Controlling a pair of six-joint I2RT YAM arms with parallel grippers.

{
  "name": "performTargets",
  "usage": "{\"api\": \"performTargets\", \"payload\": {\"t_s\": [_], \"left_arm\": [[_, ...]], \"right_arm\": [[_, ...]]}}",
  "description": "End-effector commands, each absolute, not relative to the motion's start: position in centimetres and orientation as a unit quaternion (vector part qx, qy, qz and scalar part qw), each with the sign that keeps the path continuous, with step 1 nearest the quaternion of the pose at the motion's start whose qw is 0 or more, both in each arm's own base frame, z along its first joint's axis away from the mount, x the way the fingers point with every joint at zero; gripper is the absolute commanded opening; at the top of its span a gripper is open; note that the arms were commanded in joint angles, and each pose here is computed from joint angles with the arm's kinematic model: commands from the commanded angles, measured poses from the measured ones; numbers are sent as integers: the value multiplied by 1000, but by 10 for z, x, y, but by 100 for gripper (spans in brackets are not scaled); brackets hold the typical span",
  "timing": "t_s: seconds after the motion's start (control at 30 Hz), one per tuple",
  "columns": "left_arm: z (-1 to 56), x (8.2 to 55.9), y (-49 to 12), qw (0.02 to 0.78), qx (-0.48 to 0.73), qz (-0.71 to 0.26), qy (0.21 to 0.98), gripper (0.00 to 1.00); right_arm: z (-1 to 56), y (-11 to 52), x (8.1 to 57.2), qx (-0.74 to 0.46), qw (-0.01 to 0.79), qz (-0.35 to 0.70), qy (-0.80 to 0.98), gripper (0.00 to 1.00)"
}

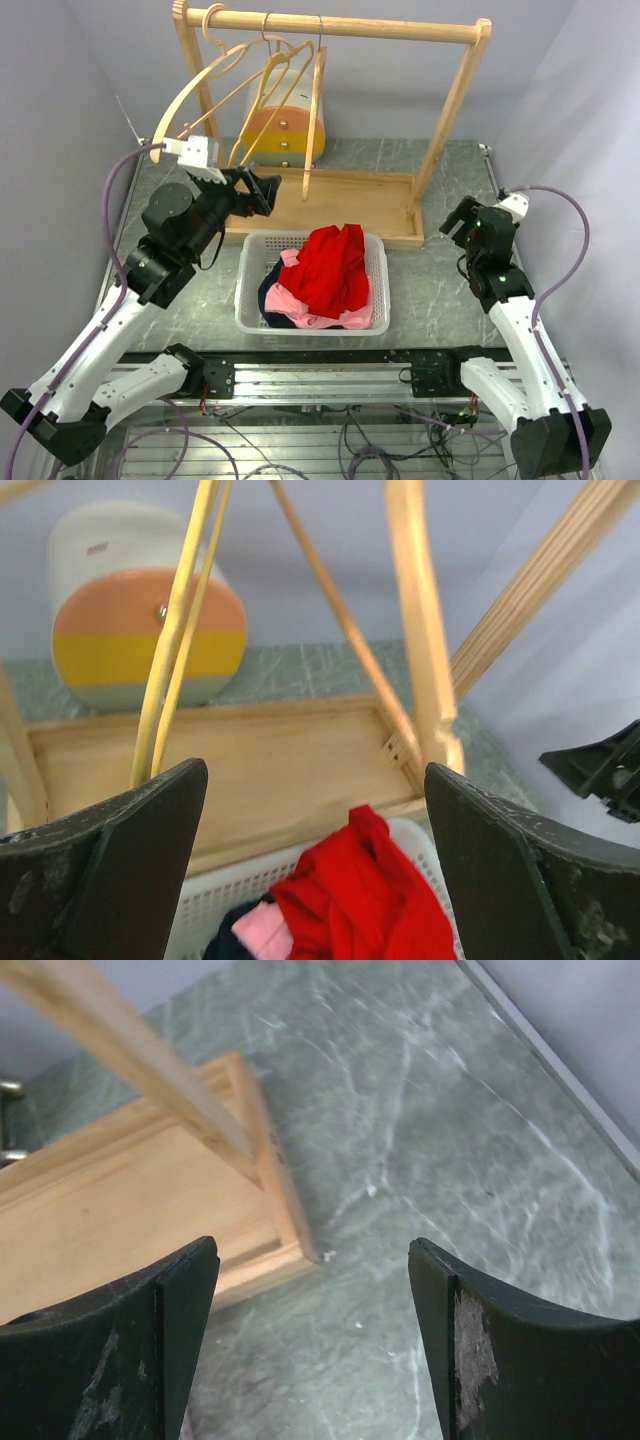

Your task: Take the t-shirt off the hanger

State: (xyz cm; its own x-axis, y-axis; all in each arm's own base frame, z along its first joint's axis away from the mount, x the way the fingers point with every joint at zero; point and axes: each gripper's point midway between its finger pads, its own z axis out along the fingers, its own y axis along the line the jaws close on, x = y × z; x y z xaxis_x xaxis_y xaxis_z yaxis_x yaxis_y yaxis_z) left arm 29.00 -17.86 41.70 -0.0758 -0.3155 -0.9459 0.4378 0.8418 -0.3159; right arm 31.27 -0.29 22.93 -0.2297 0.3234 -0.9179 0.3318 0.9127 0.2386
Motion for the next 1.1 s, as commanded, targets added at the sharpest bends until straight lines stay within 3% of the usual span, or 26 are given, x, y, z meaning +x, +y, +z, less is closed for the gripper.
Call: {"api": "performTargets", "payload": {"t_s": [0.0,0.2,0.6,0.9,1.07], "left_arm": [[382,290,-163,671,-3,-263,693,100],[296,286,-153,629,-23,-213,747,100],[197,279,-122,605,-95,-153,776,100],[179,275,-88,615,-133,-84,772,100],[188,277,-75,639,-163,-103,745,100]], "right_arm": [[206,-12,301,243,556,33,794,77],[190,-17,288,251,532,19,809,81],[170,-11,283,248,502,25,828,87],[162,-14,279,260,496,20,828,87],[168,-10,280,248,506,31,826,87]]}}
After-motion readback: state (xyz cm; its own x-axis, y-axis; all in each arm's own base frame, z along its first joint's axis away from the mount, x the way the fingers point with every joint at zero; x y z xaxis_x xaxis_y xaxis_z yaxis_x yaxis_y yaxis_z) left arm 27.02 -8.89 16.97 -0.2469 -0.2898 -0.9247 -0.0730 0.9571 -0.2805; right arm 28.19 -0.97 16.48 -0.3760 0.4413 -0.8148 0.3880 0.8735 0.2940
